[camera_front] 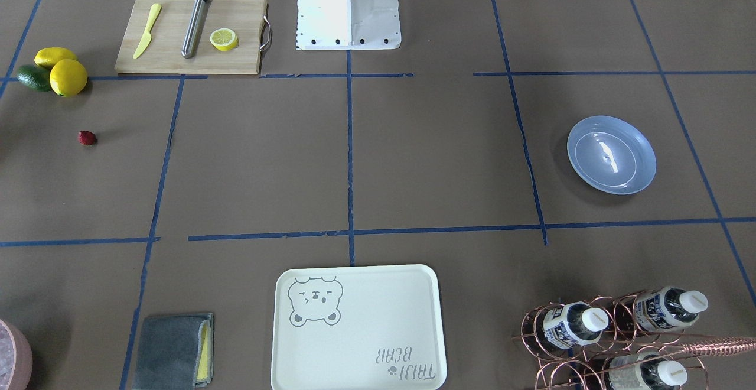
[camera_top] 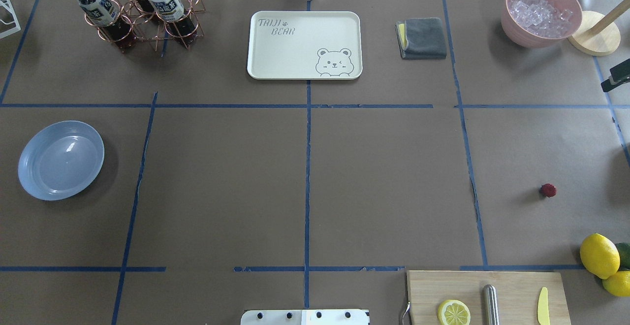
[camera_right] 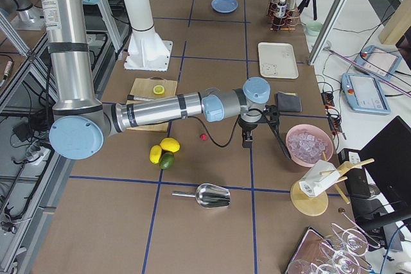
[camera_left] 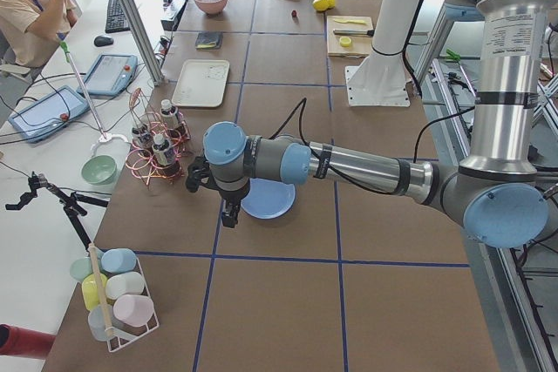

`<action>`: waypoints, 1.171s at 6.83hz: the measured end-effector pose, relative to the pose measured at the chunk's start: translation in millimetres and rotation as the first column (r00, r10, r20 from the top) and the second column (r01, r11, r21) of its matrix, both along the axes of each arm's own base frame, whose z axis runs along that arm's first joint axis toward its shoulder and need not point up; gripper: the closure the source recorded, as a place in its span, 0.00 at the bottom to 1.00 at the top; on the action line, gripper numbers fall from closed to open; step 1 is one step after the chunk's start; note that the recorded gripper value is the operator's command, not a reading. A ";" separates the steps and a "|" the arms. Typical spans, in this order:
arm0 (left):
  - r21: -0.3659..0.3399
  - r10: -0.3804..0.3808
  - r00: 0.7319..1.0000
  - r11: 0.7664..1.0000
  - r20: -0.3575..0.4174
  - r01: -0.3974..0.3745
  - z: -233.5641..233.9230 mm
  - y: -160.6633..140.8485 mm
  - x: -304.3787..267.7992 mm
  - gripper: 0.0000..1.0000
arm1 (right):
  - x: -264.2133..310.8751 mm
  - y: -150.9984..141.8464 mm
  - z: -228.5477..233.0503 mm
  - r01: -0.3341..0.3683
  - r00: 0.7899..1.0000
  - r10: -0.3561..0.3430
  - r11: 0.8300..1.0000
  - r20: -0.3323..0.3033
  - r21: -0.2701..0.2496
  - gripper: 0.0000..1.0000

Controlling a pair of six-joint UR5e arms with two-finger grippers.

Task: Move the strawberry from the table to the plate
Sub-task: 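Lower the left gripper toward the light blue plate's rim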

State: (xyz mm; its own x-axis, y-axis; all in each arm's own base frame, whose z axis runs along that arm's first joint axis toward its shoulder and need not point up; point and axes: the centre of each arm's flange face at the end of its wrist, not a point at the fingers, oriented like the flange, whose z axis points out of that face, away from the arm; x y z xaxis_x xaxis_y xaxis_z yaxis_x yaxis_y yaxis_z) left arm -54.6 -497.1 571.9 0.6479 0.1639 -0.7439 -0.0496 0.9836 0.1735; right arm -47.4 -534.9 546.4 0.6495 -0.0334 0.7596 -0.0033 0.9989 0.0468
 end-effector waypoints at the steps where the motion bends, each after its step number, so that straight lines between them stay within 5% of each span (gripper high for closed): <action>1: 0.011 -0.008 0.999 1.000 0.032 0.008 -0.1 -4.6 -12.8 0.00 | 3.2 0.8 4.8 0.001 1.000 -0.001 1.000 -0.005 -0.001 0.00; 6: 0.065 0.035 0.985 0.997 0.167 -0.047 -13.6 -18.8 -6.1 0.00 | -1.8 12.6 17.3 0.006 1.000 -0.006 1.000 -0.011 -0.022 0.00; 8: 0.094 0.104 0.992 0.989 0.068 -0.111 -18.9 -13.2 31.2 0.00 | -3.8 13.2 16.3 0.009 1.000 -0.009 1.000 -0.012 -0.020 0.00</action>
State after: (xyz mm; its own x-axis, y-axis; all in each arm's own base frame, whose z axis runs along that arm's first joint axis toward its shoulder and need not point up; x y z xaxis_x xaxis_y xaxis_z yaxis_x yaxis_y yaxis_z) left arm -23.4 -510.3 553.1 0.6678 0.3049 -0.6790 -0.1680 0.9505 0.2615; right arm -51.2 -521.7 562.7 0.6583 -0.0244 0.7523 0.0065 0.9996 0.0267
